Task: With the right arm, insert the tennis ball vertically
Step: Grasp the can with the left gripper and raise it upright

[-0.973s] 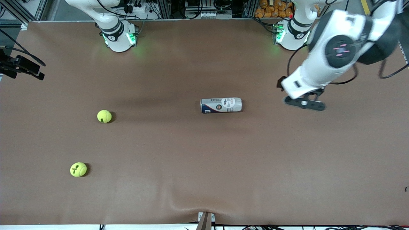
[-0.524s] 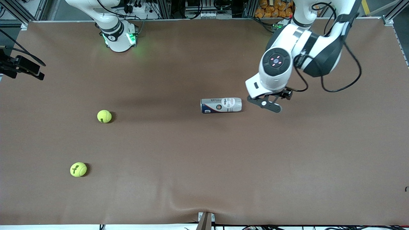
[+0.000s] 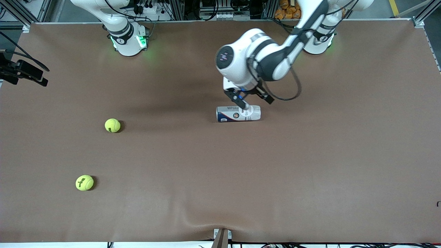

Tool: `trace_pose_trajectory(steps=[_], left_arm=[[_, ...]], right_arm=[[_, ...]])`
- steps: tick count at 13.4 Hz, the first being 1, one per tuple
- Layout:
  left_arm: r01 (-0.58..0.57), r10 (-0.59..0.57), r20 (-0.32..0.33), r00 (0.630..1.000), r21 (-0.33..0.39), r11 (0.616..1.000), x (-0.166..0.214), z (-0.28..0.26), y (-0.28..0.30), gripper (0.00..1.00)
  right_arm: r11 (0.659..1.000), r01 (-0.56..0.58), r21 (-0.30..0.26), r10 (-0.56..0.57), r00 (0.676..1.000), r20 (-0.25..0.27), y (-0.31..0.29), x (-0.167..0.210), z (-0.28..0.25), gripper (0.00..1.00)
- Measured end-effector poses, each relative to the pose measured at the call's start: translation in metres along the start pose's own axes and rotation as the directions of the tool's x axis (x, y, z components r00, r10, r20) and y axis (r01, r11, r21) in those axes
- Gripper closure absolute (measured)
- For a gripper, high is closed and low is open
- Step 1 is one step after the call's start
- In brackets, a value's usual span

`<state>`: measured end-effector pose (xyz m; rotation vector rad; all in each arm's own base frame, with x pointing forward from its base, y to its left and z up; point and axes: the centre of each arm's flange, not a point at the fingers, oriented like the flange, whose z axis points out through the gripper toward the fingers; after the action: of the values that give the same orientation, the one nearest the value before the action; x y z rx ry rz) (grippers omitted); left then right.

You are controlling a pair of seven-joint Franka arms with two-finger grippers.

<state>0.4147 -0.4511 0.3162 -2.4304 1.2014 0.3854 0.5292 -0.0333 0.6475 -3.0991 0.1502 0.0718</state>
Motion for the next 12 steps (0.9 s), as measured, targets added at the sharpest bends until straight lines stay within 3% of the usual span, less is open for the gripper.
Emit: trace_pose_trajectory(steps=[4, 10, 12], left_arm=[[-0.228, 0.227, 0.022, 0.974, 0.025, 0.973, 0.021, 0.032, 0.023, 0.00], [-0.543, 0.540, 0.061, 0.840, 0.137, 0.829, 0.050, 0.047, 0.055, 0.00], [-0.565, 0.561, 0.072, 0.825, 0.139, 0.813, 0.057, 0.054, 0.063, 0.00]], right_arm=[[1.000, 0.000, 0.000, 0.000, 1.000, 0.002, 0.000, 0.000, 0.001, 0.00], [1.000, 0.000, 0.000, 0.000, 1.000, 0.004, 0.000, 0.000, 0.002, 0.00], [1.000, 0.000, 0.000, 0.000, 1.000, 0.004, 0.000, 0.000, 0.002, 0.00]])
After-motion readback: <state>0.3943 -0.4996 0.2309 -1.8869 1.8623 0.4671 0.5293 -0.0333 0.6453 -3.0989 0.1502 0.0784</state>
